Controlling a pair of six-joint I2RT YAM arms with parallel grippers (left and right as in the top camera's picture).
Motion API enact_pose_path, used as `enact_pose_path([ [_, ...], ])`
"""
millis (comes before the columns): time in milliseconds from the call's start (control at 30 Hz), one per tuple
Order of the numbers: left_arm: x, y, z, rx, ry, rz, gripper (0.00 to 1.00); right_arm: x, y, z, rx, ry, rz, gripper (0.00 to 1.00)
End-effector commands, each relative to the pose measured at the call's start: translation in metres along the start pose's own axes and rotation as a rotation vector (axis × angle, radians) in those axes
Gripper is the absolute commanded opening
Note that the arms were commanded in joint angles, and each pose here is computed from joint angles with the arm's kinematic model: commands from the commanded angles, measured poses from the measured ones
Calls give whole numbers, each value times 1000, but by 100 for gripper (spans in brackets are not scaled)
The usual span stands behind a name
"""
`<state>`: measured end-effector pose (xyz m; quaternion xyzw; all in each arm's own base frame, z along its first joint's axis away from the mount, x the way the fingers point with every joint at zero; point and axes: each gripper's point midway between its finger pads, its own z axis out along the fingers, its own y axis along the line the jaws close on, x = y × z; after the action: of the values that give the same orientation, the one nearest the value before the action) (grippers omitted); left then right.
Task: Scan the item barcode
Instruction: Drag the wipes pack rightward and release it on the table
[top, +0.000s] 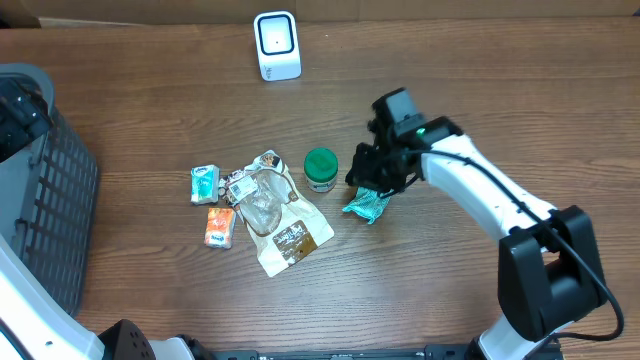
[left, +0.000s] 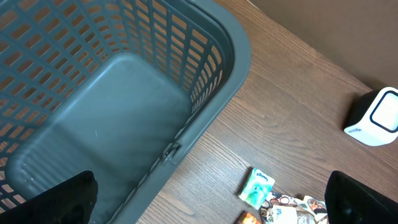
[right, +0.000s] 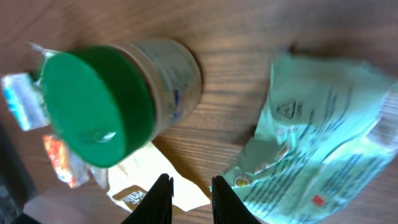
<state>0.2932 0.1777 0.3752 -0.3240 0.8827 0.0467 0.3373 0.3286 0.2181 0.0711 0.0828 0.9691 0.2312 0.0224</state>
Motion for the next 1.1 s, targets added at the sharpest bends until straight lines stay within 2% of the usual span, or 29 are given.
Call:
enact_pose_path([
  [0,-3,0,-6,1,-22,-11,100,7,-13,11,53,-9,145,19],
  [267,-3,0,-6,1,-22,-11,100,12,-24,26,49,-16,131,19],
  [600,-3,0,-6,1,-22,-11,100,30,-54,21,144,74,-39,19],
  [800,-3,0,-6,1,-22,-11,100,12,-104,-6,277,66,-23,19],
  [933,-3,0,-6,1,-22,-11,100,-7,-119,-24,258,38,28,19],
  [1067,-3,0,-6,1,-22,-11,100,-23,-112,-41,156,29,10,22],
])
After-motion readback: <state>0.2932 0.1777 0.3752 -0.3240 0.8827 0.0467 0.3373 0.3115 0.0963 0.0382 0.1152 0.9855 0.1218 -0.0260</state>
